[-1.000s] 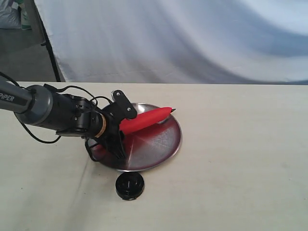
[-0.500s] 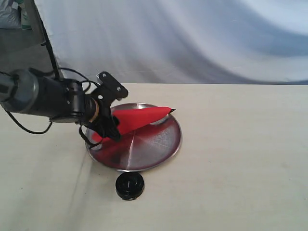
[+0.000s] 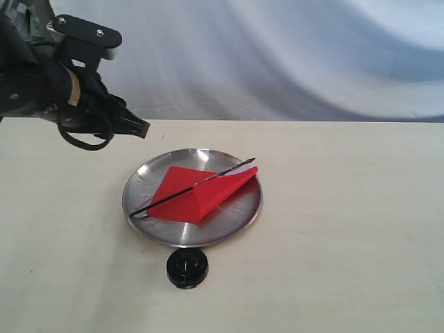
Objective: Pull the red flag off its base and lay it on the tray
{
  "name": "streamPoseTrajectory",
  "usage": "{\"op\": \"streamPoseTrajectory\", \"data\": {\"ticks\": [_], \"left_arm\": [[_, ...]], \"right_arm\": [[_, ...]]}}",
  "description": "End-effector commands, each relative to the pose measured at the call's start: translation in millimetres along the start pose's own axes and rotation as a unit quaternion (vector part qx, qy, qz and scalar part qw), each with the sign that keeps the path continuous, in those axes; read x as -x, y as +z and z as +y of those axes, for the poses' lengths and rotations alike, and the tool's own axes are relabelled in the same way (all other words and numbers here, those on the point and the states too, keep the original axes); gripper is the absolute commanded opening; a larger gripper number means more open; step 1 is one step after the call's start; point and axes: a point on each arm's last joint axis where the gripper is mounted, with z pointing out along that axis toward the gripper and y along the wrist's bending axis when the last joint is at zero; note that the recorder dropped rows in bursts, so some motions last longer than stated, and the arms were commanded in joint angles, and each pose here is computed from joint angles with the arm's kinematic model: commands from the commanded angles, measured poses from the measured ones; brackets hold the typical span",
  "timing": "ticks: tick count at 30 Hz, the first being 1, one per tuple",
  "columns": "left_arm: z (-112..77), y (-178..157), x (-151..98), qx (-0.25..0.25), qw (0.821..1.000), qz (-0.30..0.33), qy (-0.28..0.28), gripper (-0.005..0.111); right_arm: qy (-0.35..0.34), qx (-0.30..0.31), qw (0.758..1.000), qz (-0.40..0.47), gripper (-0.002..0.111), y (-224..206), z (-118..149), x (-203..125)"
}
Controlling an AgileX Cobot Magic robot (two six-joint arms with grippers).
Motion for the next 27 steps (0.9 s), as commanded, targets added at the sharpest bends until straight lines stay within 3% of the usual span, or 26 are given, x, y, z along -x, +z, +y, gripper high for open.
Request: {"op": "streamPoseTrajectory", "data": {"ticks": [1,5,8,15,17,21,27], "left_arm": [[1.2,-39.9,-10.9,-0.038,0.999,-0.016,-0.025,0.003],[-8.6,-77.9,-24.4,-0.09,0.992,-0.088,-0.02,0.0],[-19.9,-107.1,-37.3,-0.152,0.975,-0.16,-0.025,0.0],[-34.6,-165.6,-87.4,-0.306,0.889,-0.341,-0.024,0.0],[-32.1,-169.4,-104.3,-0.32,0.88,-0.348,-0.031,0.0],[-26.2,-164.2,-141.2,-0.336,0.883,-0.319,-0.074,0.0],[-21.9,-158.2,-173.5,-0.355,0.88,-0.288,-0.131,0.0]], "right_arm": [[0.0,0.001,1.0,-0.003,0.0,0.0,0.0,-0.5],[0.0,0.001,1.0,-0.003,0.0,0.0,0.0,-0.5],[0.0,0.001,1.0,-0.003,0.0,0.0,0.0,-0.5],[0.0,0.001,1.0,-0.003,0.0,0.0,0.0,-0.5],[0.0,0.001,1.0,-0.003,0.0,0.0,0.0,-0.5],[0.0,0.001,1.0,-0.003,0.0,0.0,0.0,-0.5],[0.0,0.001,1.0,-0.003,0.0,0.0,0.0,-0.5]]}}
